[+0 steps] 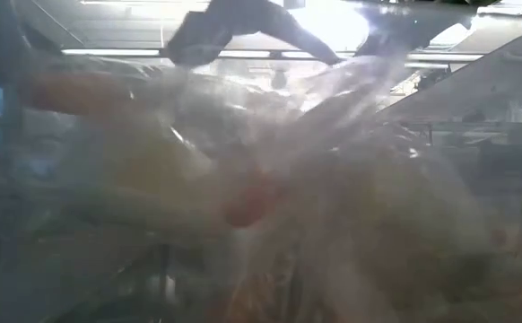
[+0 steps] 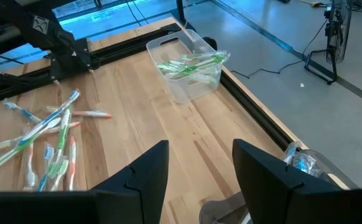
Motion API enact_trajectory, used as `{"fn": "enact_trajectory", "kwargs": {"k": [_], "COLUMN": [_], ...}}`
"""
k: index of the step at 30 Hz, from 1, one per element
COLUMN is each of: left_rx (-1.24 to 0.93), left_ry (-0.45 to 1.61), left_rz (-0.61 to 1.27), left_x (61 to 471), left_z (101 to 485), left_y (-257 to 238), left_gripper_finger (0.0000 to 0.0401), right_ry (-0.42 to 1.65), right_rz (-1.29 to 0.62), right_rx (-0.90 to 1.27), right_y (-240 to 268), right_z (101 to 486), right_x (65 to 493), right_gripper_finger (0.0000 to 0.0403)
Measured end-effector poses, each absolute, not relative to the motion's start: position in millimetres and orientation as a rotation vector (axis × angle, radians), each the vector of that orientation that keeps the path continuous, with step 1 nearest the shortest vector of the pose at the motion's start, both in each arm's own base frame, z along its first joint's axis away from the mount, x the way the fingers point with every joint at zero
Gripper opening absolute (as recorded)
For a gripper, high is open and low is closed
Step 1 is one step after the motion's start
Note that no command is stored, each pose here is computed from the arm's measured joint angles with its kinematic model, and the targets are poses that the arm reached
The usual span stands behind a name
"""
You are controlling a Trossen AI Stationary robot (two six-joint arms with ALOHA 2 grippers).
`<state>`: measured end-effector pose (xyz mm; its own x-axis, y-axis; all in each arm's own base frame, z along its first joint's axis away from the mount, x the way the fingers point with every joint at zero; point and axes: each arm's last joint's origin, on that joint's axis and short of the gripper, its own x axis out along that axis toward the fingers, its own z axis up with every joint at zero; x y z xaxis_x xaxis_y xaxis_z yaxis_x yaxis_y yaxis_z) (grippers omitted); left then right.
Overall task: Pick & Place Toothbrushes
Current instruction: Put the orange toothbrush into the bottom black bin
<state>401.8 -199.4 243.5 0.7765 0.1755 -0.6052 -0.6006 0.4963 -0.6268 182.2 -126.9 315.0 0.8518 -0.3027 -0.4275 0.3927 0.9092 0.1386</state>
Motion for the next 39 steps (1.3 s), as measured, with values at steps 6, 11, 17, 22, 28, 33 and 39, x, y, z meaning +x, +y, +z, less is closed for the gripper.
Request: {"fn": "enact_trajectory", "kwargs": {"k": [6,11,17,22,28,33,39], "left_rx": [-0.938,-0.929,-0.873,-0.769,-0.673,-0.639,-0.655], "left_ry": [0.506,0.565,0.642,0.677,0.662,0.696,0.710], "left_rz": [0.500,0.425,0.381,0.404,0.414,0.405,0.346], "left_x": [407,410,404,397,394,389,386], "left_z": [249,258,274,288,307,317,327], "left_y": [-184,-172,-153,-128,-91,-61,-27], "left_gripper_finger": [0.0162,0.0158,0.0144,0.0133,0.0132,0.0132,0.0132], "right_ry": [0.411,0.411,0.413,0.412,0.423,0.421,0.421], "right_rz": [-0.369,-0.370,-0.370,-0.371,-0.372,-0.375,-0.377], "right_rx": [0.225,0.225,0.228,0.237,0.243,0.242,0.241], "right_y": [-127,-127,-127,-127,-127,-127,-127], "right_z": [315,315,315,315,314,314,314], "right_x": [182,182,182,182,182,182,182], "right_gripper_finger": [0.0171,0.0171,0.0171,0.0171,0.0171,0.0171,0.0171]}}
